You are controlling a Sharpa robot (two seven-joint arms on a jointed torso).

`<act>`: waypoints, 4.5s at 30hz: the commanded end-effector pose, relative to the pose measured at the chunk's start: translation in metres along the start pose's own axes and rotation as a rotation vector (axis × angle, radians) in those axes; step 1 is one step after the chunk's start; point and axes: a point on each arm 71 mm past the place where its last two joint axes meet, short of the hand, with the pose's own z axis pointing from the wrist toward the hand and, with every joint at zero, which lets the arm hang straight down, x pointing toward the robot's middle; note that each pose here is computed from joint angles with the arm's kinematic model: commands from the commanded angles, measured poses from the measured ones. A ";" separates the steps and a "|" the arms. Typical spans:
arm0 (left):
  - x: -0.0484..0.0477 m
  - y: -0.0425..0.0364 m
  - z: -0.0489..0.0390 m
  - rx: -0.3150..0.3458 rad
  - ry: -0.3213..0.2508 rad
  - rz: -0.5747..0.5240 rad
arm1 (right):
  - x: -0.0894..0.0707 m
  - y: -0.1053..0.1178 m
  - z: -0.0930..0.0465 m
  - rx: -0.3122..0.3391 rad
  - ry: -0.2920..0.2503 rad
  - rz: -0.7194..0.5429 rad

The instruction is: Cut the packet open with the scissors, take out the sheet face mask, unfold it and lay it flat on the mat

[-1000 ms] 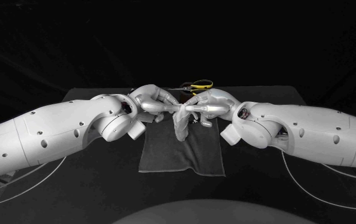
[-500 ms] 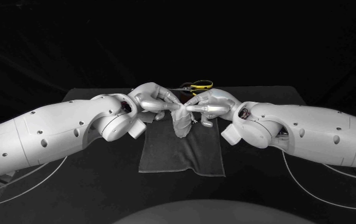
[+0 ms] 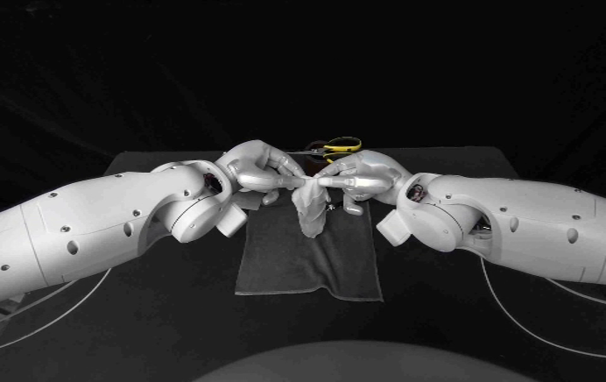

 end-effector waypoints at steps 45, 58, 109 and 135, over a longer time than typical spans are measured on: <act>0.0017 -0.0045 -0.0024 0.076 0.010 0.114 | -0.009 -0.006 0.001 0.058 -0.048 0.002; -0.0016 -0.0042 -0.0055 0.101 0.009 0.109 | -0.020 -0.006 -0.003 0.062 -0.163 -0.077; -0.0827 -0.0202 -0.0206 0.308 -0.113 0.113 | -0.074 0.059 -0.020 -0.096 -0.269 -0.246; -0.1007 -0.0480 -0.0187 0.397 -0.129 0.112 | -0.071 0.076 -0.017 -0.151 -0.250 -0.307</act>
